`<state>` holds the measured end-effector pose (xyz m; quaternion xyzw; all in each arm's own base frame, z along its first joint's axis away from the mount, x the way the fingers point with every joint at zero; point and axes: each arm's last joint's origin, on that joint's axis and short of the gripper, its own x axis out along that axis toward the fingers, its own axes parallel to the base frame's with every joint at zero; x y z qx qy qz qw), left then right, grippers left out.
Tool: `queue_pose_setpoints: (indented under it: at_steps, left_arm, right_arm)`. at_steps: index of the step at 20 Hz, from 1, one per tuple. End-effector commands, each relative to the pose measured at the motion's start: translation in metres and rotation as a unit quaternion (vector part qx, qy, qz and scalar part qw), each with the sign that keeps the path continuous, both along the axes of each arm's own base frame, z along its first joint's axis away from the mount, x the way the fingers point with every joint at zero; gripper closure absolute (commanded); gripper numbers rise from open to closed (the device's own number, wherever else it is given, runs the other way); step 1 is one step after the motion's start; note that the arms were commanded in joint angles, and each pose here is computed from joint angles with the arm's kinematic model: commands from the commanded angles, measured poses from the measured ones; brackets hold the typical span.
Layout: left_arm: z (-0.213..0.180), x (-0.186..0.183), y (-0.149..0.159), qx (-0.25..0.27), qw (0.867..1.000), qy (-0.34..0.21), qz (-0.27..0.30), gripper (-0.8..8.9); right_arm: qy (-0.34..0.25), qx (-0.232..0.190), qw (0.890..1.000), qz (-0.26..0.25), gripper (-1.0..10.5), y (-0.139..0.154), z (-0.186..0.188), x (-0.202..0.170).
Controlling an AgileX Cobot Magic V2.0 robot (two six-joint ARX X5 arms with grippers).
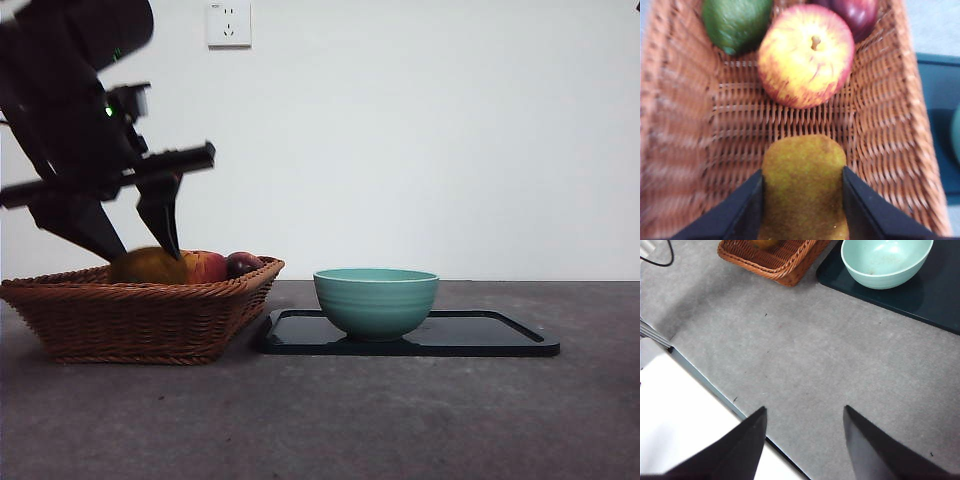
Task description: Pick up the wifruite, put it on the bowl, pick up the plate, put it on desk
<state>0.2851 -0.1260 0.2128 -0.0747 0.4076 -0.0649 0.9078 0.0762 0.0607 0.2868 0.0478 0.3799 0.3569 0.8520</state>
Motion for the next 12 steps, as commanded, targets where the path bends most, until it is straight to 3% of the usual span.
queue_pose_setpoints:
  at_steps: [1, 5, 8, 12]
  left_arm:
    - [-0.012, 0.009, -0.005, 0.015, 1.0, 0.002, -0.008, 6.9]
    - [-0.026, 0.014, -0.007, 0.031, 0.999, 0.013, -0.015, 6.81]
    - [-0.027, 0.014, -0.009, 0.031, 0.999, 0.014, -0.016, 4.64]
    - [-0.009, 0.01, -0.007, 0.02, 1.0, -0.011, -0.016, 4.65]
  right_arm:
    - [-0.009, 0.0, 1.0, 0.006, 7.0, 0.001, 0.003, 0.0]
    - [-0.009, 0.0, 1.0, 0.006, 7.0, 0.001, 0.003, 0.0]
    - [-0.009, 0.0, 1.0, 0.006, 7.0, 0.001, 0.003, 0.0]
    - [-0.009, 0.0, 1.0, 0.006, 7.0, 0.001, 0.003, 0.0]
